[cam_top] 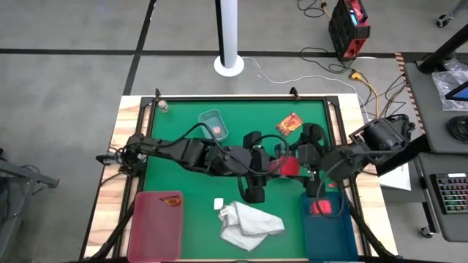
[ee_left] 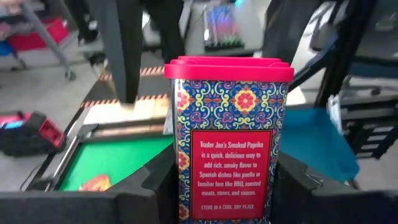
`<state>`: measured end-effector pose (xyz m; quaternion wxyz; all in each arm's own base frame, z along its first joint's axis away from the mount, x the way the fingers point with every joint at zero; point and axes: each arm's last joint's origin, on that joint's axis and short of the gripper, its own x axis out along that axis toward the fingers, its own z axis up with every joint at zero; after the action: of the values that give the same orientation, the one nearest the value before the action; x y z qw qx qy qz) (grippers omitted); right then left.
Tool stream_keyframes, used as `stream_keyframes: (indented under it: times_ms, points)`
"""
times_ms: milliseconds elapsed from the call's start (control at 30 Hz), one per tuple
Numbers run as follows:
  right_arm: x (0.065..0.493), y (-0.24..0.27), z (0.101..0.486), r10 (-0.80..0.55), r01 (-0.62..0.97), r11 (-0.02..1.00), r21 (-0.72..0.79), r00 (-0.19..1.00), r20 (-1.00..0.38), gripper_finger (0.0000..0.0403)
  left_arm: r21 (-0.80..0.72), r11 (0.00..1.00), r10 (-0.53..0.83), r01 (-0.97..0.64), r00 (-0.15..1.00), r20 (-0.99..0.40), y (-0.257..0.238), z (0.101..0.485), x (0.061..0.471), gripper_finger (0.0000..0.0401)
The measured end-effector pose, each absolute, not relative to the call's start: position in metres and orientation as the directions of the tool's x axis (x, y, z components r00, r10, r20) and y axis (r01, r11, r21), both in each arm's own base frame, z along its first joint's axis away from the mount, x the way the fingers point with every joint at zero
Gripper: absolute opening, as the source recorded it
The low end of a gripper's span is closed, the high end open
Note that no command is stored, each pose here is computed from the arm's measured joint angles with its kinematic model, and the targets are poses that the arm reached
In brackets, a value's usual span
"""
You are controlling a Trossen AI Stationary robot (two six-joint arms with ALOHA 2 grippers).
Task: Sort spices by type
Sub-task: Put the red spice bottle into the dark blue bin
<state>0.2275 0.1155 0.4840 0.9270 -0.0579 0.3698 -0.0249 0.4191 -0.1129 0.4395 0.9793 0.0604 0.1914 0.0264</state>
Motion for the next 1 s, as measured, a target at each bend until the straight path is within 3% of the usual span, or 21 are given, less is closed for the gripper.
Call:
stream_keyframes:
  times_ms: [167,233,333,467,567,733,1000]
  points:
    - [0.237,0.122,0.477,-0.076,-0.052,0.986,-0.157,0.702,-0.709,0.0301,0.132,0.991,0.044,0.005,0.931,-0.362,-0.115,0.441,0.419,0.0156]
    - [0.237,0.122,0.476,-0.058,-0.062,0.988,-0.139,0.695,-0.717,0.0263,0.112,0.994,0.030,0.012,0.932,-0.362,-0.115,0.441,0.420,0.0158]
    - [0.238,0.120,0.476,-0.022,-0.071,0.993,-0.095,0.682,-0.731,0.0194,0.068,0.998,0.037,-0.014,0.935,-0.354,-0.114,0.442,0.420,0.0202]
    - [0.237,0.119,0.475,0.031,-0.101,0.994,-0.045,0.647,-0.762,0.0195,0.070,0.997,0.036,-0.012,0.934,-0.354,-0.115,0.442,0.419,0.0268]
    - [0.225,0.114,0.474,0.051,-0.086,0.996,0.000,0.588,-0.807,0.0195,0.075,0.997,0.038,-0.011,0.929,-0.369,-0.114,0.441,0.418,0.0287]
    - [0.203,0.124,0.473,0.185,-0.073,0.982,0.173,0.534,-0.825,0.0195,0.055,0.998,0.037,-0.019,0.935,-0.354,-0.112,0.451,0.409,0.0284]
    - [0.159,0.168,0.424,0.191,-0.075,0.982,0.176,0.362,-0.912,0.0195,0.109,0.989,0.133,-0.104,0.942,-0.309,-0.103,0.472,0.389,0.0262]
